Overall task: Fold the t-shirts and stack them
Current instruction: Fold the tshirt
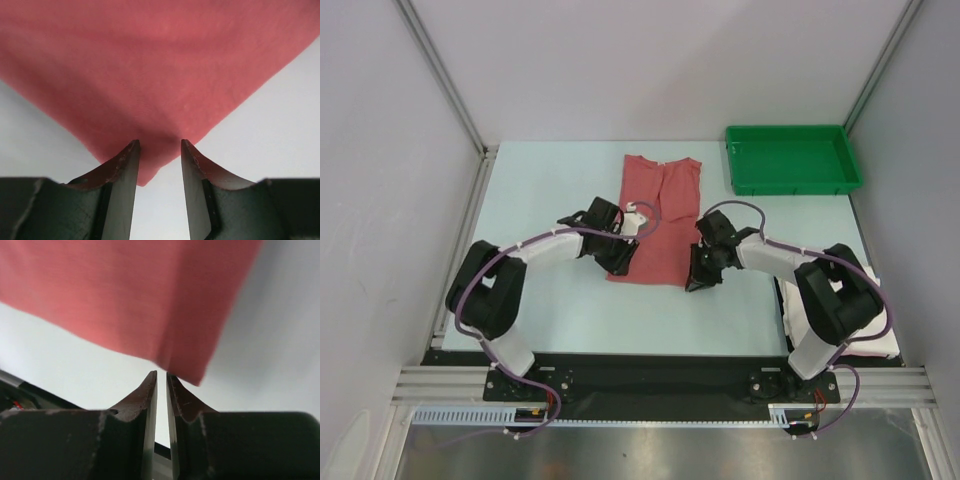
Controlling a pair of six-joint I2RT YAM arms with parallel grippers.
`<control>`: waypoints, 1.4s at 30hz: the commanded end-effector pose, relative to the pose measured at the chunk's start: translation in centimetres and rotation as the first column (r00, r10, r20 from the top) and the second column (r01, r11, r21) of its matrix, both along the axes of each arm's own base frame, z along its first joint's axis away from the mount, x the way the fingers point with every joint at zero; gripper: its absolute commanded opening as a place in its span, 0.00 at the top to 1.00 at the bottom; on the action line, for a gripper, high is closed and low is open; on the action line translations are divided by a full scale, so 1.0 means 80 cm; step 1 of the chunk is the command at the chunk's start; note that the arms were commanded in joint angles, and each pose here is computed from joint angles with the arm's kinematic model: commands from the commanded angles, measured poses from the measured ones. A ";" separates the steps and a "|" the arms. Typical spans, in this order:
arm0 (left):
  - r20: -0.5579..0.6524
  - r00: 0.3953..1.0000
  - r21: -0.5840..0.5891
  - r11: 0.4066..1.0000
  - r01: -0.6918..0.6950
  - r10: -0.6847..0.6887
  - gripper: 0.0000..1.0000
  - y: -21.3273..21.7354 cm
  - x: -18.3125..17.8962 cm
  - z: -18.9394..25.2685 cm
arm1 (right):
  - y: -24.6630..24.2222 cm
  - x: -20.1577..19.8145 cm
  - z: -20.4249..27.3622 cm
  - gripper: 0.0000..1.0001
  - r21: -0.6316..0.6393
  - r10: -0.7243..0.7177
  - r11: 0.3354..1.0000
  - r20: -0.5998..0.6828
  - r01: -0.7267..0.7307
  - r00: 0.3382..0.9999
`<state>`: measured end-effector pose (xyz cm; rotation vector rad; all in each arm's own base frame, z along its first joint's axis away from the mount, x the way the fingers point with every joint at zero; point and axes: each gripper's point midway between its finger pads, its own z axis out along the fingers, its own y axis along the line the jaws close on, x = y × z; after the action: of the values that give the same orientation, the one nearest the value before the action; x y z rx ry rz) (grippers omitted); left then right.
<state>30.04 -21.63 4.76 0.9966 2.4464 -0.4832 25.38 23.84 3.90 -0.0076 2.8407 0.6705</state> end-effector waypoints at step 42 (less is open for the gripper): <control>0.310 0.519 0.533 0.597 0.599 -0.797 0.37 0.033 -0.040 -0.038 | -0.033 0.003 -0.039 0.74 0.046 -0.248 0.966 -0.129 0.256 0.960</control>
<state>26.54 -18.82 2.56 1.9870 1.5894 0.0169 26.01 22.38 1.92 0.3958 2.8479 0.7991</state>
